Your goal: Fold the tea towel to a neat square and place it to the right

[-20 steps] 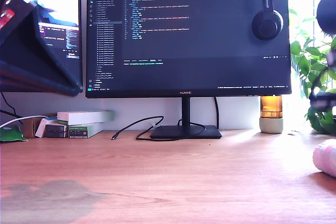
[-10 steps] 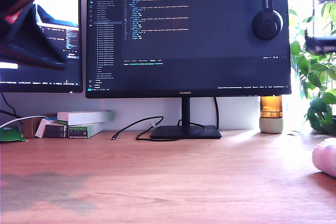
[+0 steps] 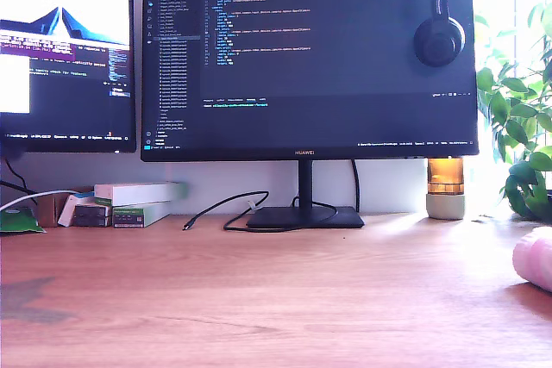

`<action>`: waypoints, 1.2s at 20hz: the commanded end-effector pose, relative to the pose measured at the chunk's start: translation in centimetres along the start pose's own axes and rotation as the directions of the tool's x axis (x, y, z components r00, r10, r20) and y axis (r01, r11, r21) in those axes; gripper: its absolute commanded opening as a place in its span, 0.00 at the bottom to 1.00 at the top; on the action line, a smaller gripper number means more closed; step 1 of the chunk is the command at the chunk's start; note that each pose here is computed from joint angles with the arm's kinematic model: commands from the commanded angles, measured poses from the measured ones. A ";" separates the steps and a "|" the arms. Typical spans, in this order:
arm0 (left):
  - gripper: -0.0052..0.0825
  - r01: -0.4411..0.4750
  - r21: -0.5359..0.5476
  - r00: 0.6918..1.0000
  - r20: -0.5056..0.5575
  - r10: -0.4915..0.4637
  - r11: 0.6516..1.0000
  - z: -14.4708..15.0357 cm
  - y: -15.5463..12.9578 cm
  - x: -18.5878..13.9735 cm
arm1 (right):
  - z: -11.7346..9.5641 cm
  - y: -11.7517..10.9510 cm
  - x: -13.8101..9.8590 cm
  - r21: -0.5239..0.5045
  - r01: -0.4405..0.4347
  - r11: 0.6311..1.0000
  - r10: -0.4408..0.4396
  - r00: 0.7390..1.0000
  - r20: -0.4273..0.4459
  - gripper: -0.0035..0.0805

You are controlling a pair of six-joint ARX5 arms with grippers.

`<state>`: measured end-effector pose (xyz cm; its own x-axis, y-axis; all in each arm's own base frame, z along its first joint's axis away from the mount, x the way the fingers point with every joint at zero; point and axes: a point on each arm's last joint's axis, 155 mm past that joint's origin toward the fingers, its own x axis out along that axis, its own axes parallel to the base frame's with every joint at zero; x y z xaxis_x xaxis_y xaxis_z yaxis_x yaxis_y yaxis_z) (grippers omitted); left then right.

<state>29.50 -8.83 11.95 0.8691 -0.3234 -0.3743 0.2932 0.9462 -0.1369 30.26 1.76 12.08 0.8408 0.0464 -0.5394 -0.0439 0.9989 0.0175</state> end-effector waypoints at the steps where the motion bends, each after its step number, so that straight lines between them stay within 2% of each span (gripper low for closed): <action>1: 0.04 -0.005 0.004 0.999 0.035 0.005 1.000 -0.2 0.4 -0.4 | 0.1 -0.1 0.0 -0.006 -0.028 1.000 0.029 0.999 0.030 0.03; 3: 0.04 -0.027 -0.004 0.999 0.048 0.027 1.000 -0.7 1.2 -0.7 | 0.3 0.6 -0.2 -0.001 -0.083 0.997 0.083 0.994 0.073 0.03; 7: 0.04 -0.056 -0.015 0.996 0.069 0.057 0.998 -1.9 2.1 -1.3 | 0.9 0.5 -0.2 -0.031 -0.074 0.997 0.077 0.986 0.144 0.03; 11: 0.04 -0.064 -0.011 0.992 0.107 0.065 0.998 -1.8 2.3 -1.9 | 1.3 -0.9 -0.6 -0.047 0.002 0.999 0.007 0.981 0.194 0.03; 14: 0.04 -0.067 -0.007 0.987 0.148 0.067 0.998 -1.4 2.2 -2.5 | 2.0 -0.9 -1.3 -0.071 0.012 0.997 0.008 0.962 0.273 0.03; 16: 0.04 -0.086 -0.001 0.984 0.153 0.086 0.996 -1.4 2.5 -2.8 | 1.5 -1.0 -1.7 -0.077 0.017 0.997 0.007 0.953 0.303 0.03; 18: 0.04 -0.087 0.001 0.981 0.175 0.085 0.996 -0.9 2.5 -3.1 | 1.0 -0.3 -2.0 -0.087 -0.012 0.996 0.041 0.938 0.345 0.03; 21: 0.04 -0.088 0.009 0.980 0.181 0.085 0.996 -0.8 2.4 -3.4 | 0.2 1.8 -2.7 -0.135 -0.113 0.984 0.156 0.917 0.368 0.03; 24: 0.04 -0.090 0.029 0.976 0.202 0.083 0.995 -0.4 2.3 -3.9 | 0.3 1.8 -3.3 -0.147 -0.106 0.983 0.156 0.907 0.390 0.03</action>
<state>26.79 -5.57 13.85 0.9542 -0.2417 -0.1764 0.2284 0.9692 -0.0924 27.66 3.44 14.30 0.9662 0.2008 -0.1618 -0.2100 0.9768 -0.0421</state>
